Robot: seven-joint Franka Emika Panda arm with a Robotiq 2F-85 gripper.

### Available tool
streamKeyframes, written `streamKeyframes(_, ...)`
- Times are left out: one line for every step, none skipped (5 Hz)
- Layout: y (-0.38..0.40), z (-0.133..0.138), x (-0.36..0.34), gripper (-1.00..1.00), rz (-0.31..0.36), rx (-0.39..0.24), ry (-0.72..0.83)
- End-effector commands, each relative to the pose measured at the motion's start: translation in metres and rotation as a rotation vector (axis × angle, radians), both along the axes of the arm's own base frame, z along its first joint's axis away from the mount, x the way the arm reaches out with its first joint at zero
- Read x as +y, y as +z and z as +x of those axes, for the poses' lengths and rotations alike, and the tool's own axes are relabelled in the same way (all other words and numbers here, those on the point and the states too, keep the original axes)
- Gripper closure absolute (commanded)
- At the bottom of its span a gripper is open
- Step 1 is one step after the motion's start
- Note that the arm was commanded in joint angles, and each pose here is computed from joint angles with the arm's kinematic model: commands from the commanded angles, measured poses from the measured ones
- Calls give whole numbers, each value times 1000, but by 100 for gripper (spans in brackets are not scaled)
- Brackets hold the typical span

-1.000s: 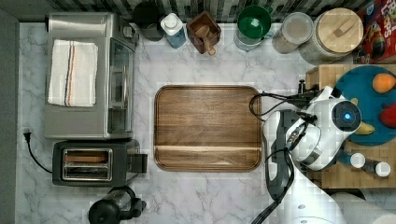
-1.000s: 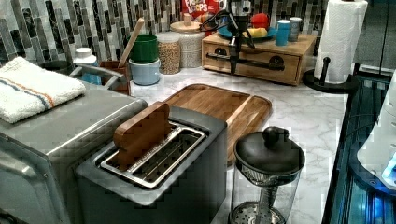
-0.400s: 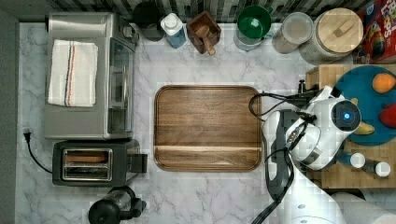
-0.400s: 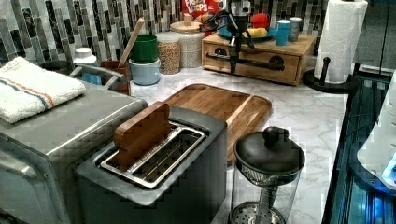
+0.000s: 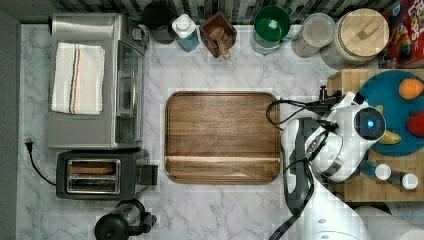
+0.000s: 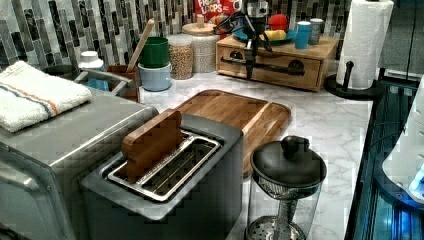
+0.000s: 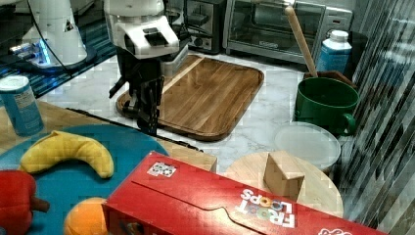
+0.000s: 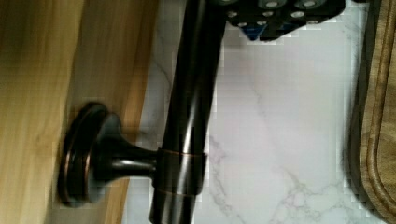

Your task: Close the drawer.

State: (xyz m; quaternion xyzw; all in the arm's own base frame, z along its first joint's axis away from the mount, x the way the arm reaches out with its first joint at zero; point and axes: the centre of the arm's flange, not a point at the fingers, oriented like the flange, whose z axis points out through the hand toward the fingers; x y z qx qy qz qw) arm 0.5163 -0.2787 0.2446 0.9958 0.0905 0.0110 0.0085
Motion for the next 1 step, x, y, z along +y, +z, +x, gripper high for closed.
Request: streamKeyframes(66,-21,-131,100,-170,-145,-119)
